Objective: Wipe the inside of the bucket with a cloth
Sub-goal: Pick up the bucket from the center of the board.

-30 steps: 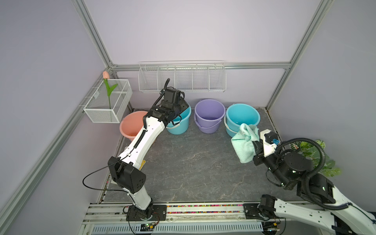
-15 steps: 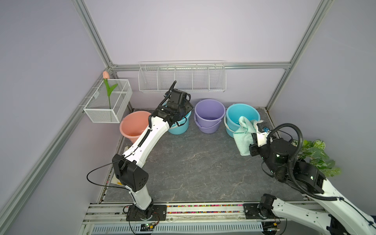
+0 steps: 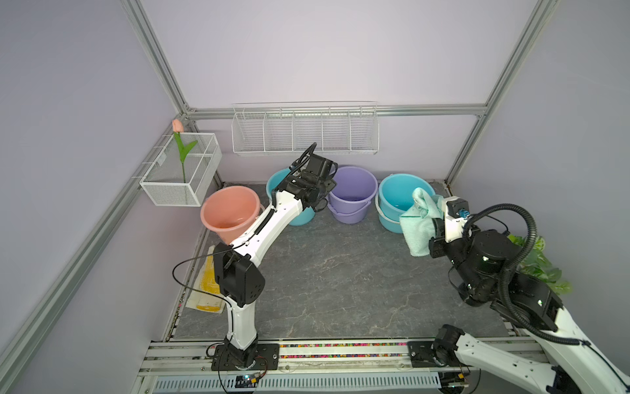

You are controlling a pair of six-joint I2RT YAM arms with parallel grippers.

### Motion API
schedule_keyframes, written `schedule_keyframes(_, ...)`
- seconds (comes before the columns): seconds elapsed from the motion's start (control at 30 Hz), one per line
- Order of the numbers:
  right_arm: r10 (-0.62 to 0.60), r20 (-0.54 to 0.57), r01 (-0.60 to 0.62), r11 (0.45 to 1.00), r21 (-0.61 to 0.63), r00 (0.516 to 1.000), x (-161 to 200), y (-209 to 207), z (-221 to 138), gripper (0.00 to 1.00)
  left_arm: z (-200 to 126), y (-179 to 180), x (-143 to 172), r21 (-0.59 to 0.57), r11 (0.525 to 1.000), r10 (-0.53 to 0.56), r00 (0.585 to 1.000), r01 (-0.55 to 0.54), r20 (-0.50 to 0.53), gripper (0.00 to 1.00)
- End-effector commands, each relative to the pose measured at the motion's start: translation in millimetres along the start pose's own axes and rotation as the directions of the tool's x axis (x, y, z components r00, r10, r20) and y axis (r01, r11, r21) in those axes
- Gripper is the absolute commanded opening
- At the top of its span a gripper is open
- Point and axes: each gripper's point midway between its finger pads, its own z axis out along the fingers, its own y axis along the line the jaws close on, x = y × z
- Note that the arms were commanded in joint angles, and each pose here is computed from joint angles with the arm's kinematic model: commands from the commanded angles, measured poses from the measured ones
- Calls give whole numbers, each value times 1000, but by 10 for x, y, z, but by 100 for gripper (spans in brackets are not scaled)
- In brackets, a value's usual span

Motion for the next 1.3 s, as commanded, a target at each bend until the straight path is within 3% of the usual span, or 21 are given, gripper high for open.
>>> schedule_keyframes(0.0, 11, 41, -11, 1000, -7, 999, -140, -1, -2, 7, 237, 19, 24, -55, 998, -28, 1000, 28, -2, 68)
schedule_keyframes(0.27, -50, 48, 51, 999, -13, 998, -206, 76, 101, 7, 826, 75, 252, -135, 991, -10, 998, 1, -64, 67)
schedule_keyframes(0.47, -55, 56, 56, 998, -18, 997, -223, 87, 123, 7, 1081, 238, 476, -174, 985, -15, 992, -8, -128, 59)
schedule_keyframes(0.7, -42, 52, 43, 998, -36, 998, -176, 101, 103, 7, 902, 249, 398, -158, 987, -2, 994, -15, -105, 49)
schedule_keyframes(1.13, -27, 43, 30, 997, -72, 999, -131, 163, 101, 7, 611, 228, 381, -125, 989, 66, 990, -82, -126, 11)
schedule_keyframes(1.27, -21, 33, 24, 995, -96, 999, -110, 196, 89, 7, 485, 237, 408, -107, 989, 92, 986, -107, -138, 4)
